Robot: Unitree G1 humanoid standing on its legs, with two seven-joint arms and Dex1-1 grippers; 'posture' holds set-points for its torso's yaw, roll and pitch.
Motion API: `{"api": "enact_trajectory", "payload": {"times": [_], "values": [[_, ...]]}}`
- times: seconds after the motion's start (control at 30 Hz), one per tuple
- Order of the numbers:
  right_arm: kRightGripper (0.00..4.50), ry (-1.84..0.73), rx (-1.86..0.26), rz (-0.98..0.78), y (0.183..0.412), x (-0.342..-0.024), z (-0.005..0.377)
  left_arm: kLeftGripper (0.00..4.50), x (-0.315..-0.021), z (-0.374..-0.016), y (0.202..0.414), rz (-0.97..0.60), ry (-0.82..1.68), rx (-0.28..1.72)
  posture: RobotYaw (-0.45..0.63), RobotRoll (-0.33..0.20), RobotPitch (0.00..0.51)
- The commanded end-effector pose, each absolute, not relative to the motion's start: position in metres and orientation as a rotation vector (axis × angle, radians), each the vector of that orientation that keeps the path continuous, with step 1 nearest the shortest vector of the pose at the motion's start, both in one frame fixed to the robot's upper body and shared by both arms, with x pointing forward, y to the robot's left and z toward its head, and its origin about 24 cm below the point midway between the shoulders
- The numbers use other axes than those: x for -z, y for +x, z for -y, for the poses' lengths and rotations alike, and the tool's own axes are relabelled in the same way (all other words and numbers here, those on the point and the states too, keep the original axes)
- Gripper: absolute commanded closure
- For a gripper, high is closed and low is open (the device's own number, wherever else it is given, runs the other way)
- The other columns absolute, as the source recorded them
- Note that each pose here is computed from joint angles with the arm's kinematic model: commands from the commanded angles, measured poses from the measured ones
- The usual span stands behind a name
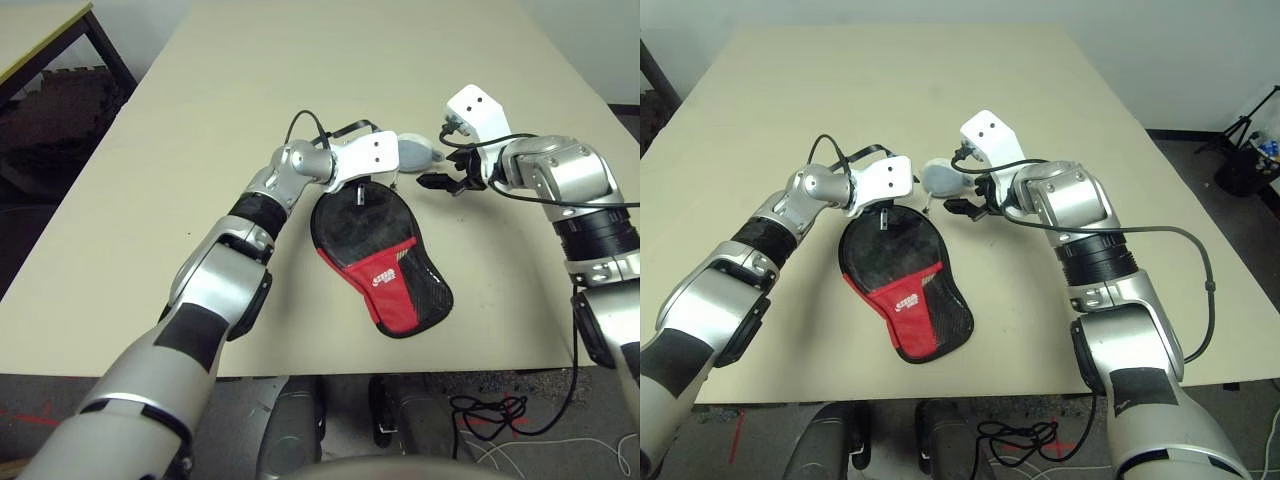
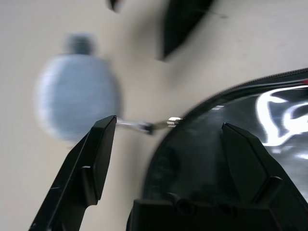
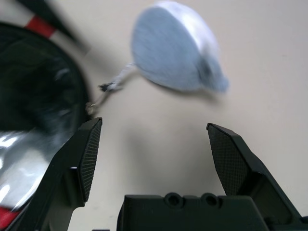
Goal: Store the ping-pong paddle in its case and zip it.
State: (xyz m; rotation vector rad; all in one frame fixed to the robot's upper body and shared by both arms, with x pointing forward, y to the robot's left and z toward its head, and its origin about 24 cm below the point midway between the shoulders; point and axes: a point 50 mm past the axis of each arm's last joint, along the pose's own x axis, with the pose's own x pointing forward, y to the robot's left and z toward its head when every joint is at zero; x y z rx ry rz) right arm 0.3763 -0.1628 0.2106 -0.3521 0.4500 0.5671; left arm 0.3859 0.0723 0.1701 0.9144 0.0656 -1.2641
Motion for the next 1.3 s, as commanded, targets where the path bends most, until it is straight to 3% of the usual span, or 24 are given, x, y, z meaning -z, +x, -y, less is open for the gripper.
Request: {"api": "enact_trajectory", "payload": {"times": [0.03, 0.3, 0.83, 0.97, 1.3], "values": [[0.00, -0.380, -0.540, -0.388, 0.388, -0.220, 0.161, 0.02, -0.155, -0.075, 0.379, -0.204, 0.781, 1.323, -0.03, 0.000, 0.124], [0.00, -0.470, -0.608, -0.341, 0.407, -0.221, 0.149, 0.02, -0.147, -0.087, 0.374, -0.348, 0.634, 1.252, 0.00, 0.000, 0.124], [0.00, -0.561, -0.551, -0.317, 0.425, -0.197, 0.121, 0.02, -0.130, -0.089, 0.356, -0.416, 0.597, 1.221, 0.10, 0.000, 0.141], [0.87, -0.567, -0.530, -0.331, 0.425, -0.190, 0.121, 0.00, -0.127, -0.088, 0.353, -0.424, 0.595, 1.218, 0.10, 0.000, 0.141], [4.11, -0.645, -0.460, -0.377, 0.425, -0.187, 0.142, 0.00, -0.120, -0.089, 0.359, -0.450, 0.658, 1.148, 0.07, 0.000, 0.145]]}}
